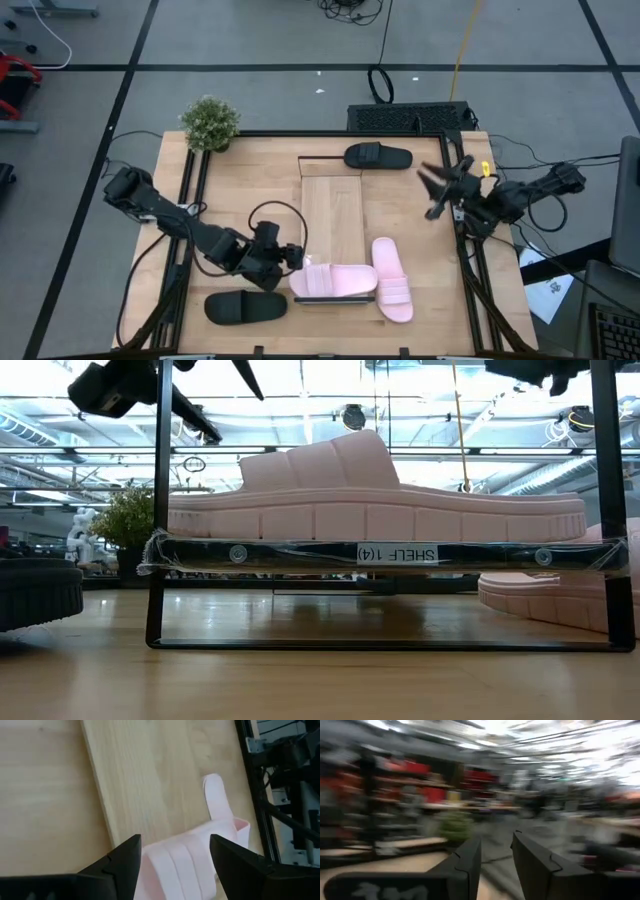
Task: Pick and place slides into the shelf
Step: Put the pink slipper on the shelf
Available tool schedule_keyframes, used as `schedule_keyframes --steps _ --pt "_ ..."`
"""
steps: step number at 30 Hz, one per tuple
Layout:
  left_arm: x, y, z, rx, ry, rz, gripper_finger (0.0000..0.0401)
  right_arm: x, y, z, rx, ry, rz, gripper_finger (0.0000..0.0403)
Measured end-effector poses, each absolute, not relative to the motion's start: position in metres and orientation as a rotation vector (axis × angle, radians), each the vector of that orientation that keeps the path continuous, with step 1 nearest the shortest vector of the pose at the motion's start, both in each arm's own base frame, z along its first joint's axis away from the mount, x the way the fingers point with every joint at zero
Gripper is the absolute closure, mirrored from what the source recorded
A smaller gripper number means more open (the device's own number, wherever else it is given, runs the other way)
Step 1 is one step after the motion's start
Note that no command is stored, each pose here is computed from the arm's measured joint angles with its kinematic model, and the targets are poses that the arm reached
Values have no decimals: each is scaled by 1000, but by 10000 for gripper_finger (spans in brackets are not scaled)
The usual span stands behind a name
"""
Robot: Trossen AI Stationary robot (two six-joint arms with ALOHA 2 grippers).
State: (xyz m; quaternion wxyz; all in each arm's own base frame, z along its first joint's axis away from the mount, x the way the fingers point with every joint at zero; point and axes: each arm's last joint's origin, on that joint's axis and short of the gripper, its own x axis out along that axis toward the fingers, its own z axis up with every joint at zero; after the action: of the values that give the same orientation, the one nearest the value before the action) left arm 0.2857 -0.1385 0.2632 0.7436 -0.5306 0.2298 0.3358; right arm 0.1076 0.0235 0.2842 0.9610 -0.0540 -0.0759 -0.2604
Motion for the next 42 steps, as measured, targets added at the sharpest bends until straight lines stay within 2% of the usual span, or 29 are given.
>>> schedule_keyframes --steps 5,14,24,28,33,42 --pt "287 -129 265 -1126 529 738 171 111 37 273 62 -128 -168 303" --pt "290 -123 265 -1106 573 720 171 110 49 237 408 284 208 303" --pt "290 -124 265 -1128 585 712 171 108 58 226 430 489 495 303" --pt "291 -125 266 -1137 578 705 171 112 63 221 413 564 561 303" --pt "291 -125 266 -1154 572 711 171 120 65 210 404 657 534 296" --pt "291 -125 266 -1162 567 707 171 130 65 200 434 761 580 241"
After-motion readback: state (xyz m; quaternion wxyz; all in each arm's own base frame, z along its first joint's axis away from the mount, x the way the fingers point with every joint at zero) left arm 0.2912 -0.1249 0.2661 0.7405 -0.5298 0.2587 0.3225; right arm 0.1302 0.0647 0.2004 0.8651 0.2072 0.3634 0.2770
